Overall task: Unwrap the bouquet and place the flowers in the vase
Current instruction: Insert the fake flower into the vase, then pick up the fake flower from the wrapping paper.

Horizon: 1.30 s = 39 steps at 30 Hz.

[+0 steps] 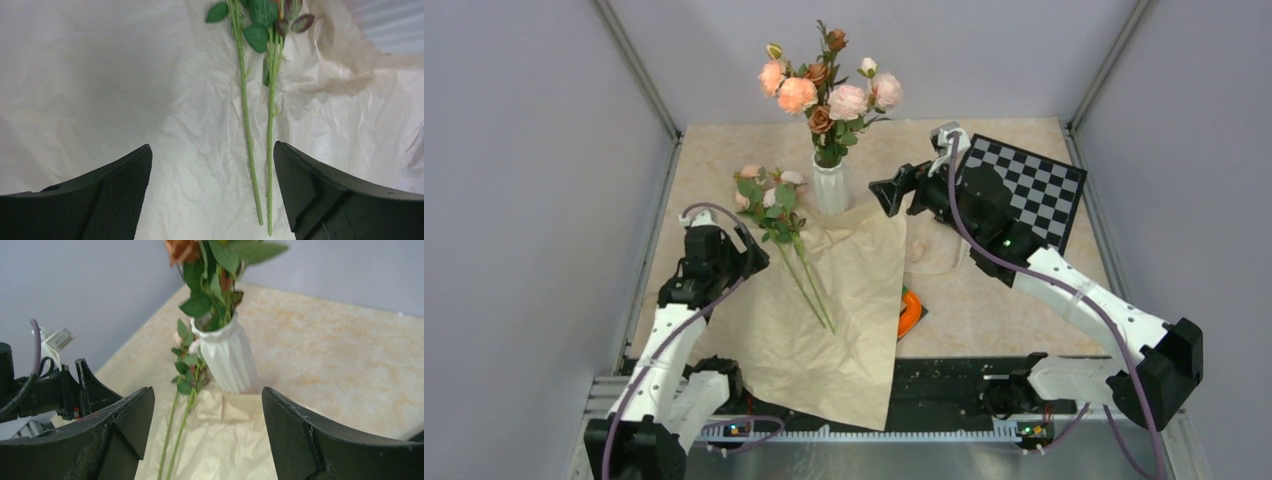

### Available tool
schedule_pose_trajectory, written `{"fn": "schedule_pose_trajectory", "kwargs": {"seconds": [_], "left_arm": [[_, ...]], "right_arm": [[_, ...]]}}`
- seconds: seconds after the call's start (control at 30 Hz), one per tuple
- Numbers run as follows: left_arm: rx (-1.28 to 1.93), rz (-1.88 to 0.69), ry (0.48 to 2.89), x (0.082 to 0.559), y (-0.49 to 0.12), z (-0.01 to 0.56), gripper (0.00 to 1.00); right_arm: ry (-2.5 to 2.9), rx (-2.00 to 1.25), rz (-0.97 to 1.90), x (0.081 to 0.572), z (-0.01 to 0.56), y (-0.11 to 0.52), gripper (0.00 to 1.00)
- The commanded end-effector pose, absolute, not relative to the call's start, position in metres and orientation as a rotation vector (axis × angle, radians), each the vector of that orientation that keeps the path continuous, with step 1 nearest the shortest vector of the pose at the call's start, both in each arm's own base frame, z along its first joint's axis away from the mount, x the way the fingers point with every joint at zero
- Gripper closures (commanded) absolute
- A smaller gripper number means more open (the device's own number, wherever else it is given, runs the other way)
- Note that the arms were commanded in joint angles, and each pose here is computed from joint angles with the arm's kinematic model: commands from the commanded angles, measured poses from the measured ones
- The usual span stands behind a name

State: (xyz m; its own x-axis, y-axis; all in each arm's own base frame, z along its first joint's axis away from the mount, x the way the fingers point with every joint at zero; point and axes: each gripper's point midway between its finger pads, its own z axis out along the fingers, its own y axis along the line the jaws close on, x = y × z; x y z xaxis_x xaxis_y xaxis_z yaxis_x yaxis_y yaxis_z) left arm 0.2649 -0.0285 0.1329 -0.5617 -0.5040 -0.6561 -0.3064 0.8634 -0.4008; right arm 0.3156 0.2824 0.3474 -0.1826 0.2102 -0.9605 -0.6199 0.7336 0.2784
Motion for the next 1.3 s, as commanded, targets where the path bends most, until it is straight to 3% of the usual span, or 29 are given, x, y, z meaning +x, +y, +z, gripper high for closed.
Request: {"fn": "schedule_pose_trajectory", "kwargs": {"seconds": [0.0, 0.43, 0.87, 1.13, 1.27], "left_arm": [[-0.601, -0.346, 2.221, 0.271, -0.056, 0.122, 0.06], [-0.569, -0.259, 2.376, 0.315, -0.096, 0.078, 0.2], [-0.547, -0.195, 2.479, 0.332, -0.102, 0.045, 0.58], [-0.528, -0.079, 2.544, 0.328, -0.093, 0.031, 0.59], [-0.503, -0.015, 2.584, 0.325, -0.093, 0.023, 0.65]], "right_arm": [[1.668, -0.277, 0.729, 0.311, 0.321, 0.261, 0.21], [1.783, -0.241, 0.678, 0.287, 0.275, 0.225, 0.3], [1.824, -0.202, 0.713, 0.279, 0.258, 0.222, 0.31], [1.823, -0.202, 0.73, 0.279, 0.259, 0.225, 0.32], [1.828, -0.201, 0.73, 0.278, 0.257, 0.225, 0.32]]}}
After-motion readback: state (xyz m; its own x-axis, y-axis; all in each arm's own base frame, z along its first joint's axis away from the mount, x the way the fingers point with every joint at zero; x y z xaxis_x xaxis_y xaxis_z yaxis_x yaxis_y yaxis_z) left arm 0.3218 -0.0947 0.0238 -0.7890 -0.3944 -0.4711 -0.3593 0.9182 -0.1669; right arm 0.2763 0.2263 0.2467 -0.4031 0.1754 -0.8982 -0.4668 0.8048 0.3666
